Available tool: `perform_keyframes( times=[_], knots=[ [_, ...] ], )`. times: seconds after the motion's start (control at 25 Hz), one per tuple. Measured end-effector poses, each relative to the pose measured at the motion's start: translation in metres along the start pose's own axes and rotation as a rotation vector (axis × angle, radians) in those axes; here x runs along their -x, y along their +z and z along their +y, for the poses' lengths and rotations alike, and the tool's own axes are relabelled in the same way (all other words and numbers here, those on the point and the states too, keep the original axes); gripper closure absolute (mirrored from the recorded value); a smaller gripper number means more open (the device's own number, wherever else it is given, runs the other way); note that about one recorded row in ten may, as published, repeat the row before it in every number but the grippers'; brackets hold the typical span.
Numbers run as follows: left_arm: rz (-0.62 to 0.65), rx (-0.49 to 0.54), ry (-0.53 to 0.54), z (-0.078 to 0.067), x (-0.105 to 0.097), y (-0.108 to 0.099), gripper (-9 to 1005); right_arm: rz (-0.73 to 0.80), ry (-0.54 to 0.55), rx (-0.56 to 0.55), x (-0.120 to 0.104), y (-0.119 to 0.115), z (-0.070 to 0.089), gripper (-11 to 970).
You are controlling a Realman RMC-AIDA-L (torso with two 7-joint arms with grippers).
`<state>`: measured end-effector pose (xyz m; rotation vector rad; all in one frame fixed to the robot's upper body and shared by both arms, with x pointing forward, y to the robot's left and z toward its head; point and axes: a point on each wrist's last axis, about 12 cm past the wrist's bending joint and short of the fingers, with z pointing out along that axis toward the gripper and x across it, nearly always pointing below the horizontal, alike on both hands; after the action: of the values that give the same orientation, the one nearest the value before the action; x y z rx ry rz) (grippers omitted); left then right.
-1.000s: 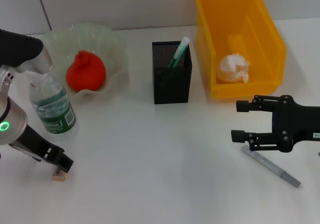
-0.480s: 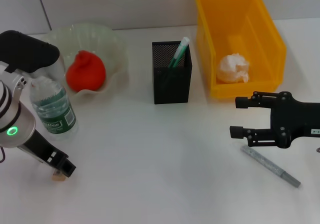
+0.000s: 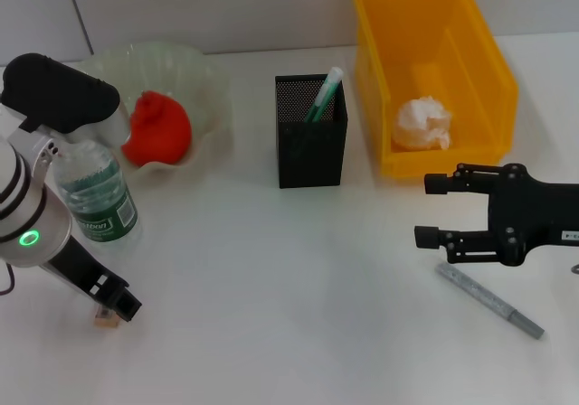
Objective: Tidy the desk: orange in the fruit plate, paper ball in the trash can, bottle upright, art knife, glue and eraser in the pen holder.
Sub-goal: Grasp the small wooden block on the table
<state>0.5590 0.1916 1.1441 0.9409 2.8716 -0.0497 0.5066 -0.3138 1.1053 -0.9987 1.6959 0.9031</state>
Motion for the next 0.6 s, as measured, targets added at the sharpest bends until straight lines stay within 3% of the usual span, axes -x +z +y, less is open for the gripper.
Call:
perform_keyframes(
  times=[0.6],
  knots=[
    [0.006, 0.016, 0.023, -0.0023, -0.0010, 0.0056, 312, 0.001, -0.004, 0.009, 0.0032, 0.0030, -0.0017, 196]
  ],
)
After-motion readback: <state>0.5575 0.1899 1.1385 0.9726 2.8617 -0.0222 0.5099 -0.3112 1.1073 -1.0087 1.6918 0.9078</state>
